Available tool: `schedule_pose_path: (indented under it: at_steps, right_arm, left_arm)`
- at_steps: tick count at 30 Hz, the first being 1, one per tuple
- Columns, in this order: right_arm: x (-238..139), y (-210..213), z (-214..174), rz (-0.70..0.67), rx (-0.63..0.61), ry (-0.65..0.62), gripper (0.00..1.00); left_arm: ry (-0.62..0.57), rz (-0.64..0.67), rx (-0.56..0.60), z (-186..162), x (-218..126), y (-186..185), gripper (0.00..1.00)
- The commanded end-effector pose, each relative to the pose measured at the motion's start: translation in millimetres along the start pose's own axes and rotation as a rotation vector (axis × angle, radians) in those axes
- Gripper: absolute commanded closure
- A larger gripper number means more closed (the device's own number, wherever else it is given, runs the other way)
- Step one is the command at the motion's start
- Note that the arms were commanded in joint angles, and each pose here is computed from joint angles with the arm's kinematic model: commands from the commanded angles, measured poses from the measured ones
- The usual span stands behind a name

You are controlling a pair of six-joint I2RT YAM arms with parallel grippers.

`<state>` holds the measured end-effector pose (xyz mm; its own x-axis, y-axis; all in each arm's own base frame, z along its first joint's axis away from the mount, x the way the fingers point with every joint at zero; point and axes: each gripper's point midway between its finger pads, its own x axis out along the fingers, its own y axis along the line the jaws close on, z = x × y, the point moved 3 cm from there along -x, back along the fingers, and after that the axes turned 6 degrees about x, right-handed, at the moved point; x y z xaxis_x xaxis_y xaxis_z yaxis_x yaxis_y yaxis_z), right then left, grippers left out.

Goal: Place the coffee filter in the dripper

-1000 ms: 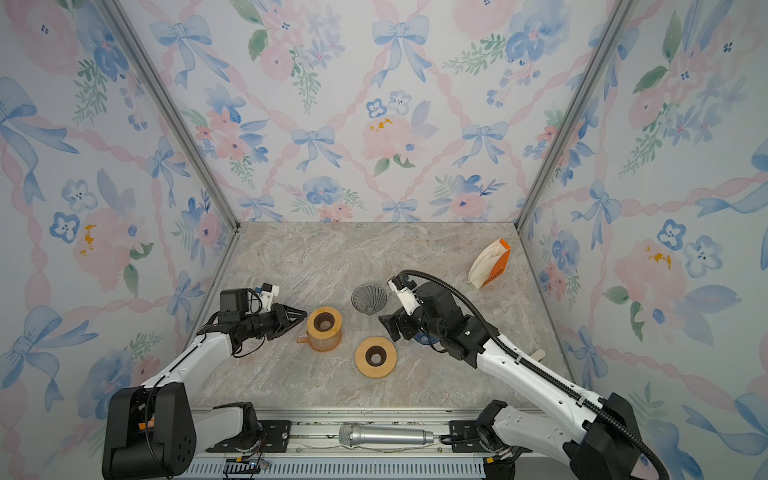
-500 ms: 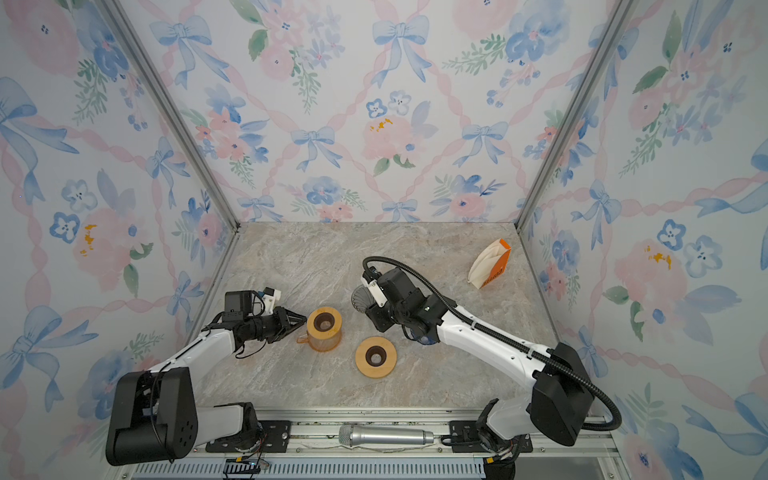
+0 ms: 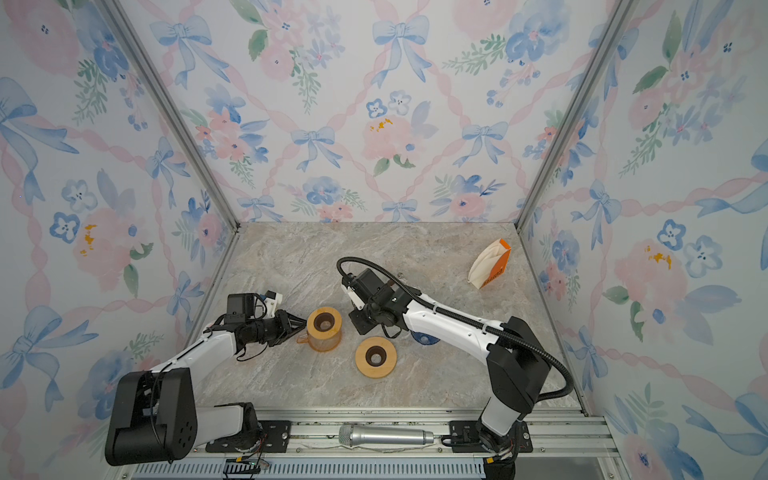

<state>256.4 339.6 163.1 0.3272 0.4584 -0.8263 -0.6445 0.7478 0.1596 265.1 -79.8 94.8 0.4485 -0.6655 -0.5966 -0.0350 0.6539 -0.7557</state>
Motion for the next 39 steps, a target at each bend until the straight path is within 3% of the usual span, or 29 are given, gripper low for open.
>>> schedule_pose_path:
  at_steps: [1, 25, 39]
  right_arm:
    - [5, 13, -6, 0.040, -0.036, 0.063, 1.00]
    - [32, 40, -3, 0.181, -0.045, 0.149, 1.00]
    - [24, 31, -3, 0.146, -0.024, 0.110, 0.98]
  left_arm:
    - [0.005, 0.008, -0.012, -5, -1, 0, 0.80]
    - [0.036, 0.008, 0.007, -10, 5, -1, 0.80]
    - [0.046, -0.004, 0.027, -9, 8, -7, 0.80]
